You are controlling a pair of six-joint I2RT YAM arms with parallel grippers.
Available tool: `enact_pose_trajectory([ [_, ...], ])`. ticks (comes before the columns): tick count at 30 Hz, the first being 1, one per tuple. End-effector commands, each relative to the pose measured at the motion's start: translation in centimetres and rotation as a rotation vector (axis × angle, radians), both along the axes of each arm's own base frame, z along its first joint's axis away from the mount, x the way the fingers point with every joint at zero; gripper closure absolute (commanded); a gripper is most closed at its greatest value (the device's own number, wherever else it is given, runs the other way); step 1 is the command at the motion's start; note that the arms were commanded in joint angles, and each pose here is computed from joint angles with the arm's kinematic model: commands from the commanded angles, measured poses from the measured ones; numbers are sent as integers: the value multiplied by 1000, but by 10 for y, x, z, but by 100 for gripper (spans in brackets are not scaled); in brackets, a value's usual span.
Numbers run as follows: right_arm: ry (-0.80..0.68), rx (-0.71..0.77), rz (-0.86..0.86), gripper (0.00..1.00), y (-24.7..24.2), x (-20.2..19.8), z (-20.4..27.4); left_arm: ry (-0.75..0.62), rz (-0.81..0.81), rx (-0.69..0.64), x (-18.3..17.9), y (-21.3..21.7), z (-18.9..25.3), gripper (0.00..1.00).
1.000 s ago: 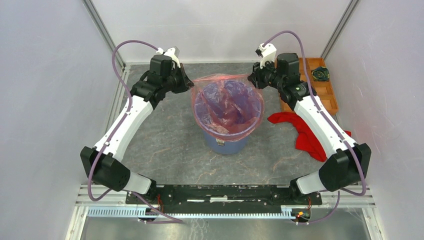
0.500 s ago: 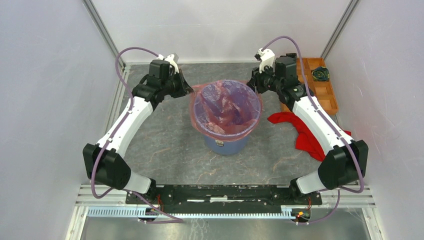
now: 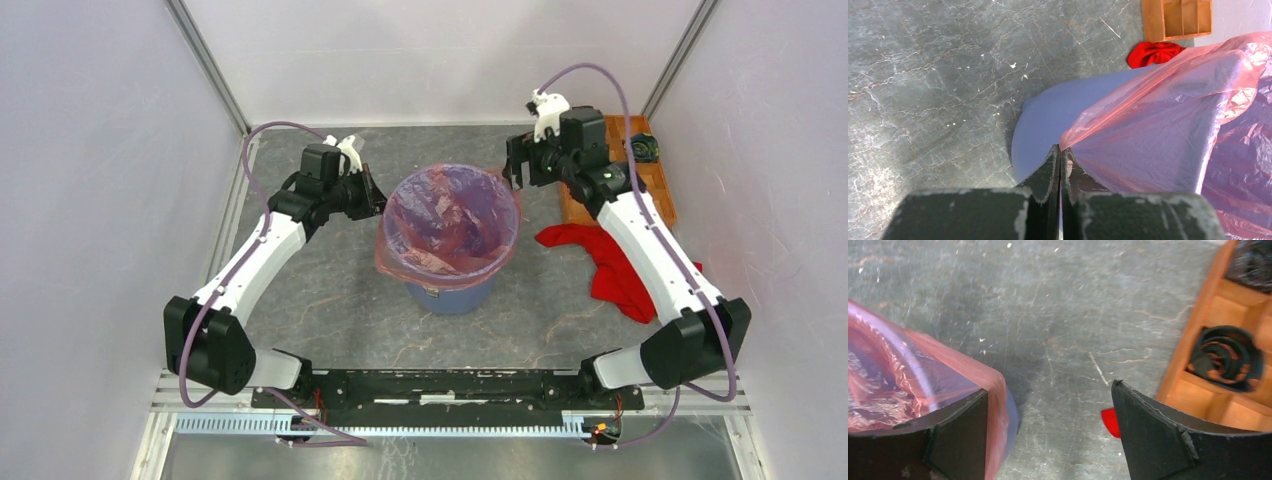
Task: Put the trash bags into the trash bin
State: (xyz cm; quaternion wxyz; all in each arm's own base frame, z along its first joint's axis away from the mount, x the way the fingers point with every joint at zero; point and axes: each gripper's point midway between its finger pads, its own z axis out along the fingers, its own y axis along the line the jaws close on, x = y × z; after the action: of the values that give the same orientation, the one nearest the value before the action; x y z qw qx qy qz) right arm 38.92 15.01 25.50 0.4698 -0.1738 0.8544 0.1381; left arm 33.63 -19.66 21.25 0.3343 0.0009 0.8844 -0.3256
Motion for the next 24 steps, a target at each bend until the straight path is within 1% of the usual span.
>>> enact_pose_trajectory([
  [1, -105, 14, -147, 7, -31, -16, 68, -63, -13, -78, -2, -6, 24, 98],
  [2, -116, 29, -141, 4, -32, -25, 73, -71, -5, -72, -2, -5, 24, 98],
  [4, -122, 55, -133, 2, -33, -41, 76, -76, 7, -64, -3, -2, 22, 97],
  [10, -159, 93, -162, 3, -46, -79, 75, -65, -23, -84, -8, -6, 19, 97],
  [11, -160, 107, -150, 5, -44, -82, 74, -63, -26, -87, -8, -7, 19, 97],
  [15, -139, 148, -70, 22, -30, -93, 60, -58, -36, -107, -13, -9, 21, 97],
  [16, -126, 158, -57, 29, -27, -95, 55, -60, -36, -109, -14, -9, 21, 97],
  [17, -118, 174, -43, 32, -24, -95, 50, -60, -35, -112, -15, -8, 21, 97],
  [20, -112, 205, -46, 32, -20, -94, 38, -51, -35, -131, -18, -10, 20, 97],
  [24, -104, 232, 4, 34, -10, -96, 33, -34, -35, -148, -18, -13, 18, 97],
])
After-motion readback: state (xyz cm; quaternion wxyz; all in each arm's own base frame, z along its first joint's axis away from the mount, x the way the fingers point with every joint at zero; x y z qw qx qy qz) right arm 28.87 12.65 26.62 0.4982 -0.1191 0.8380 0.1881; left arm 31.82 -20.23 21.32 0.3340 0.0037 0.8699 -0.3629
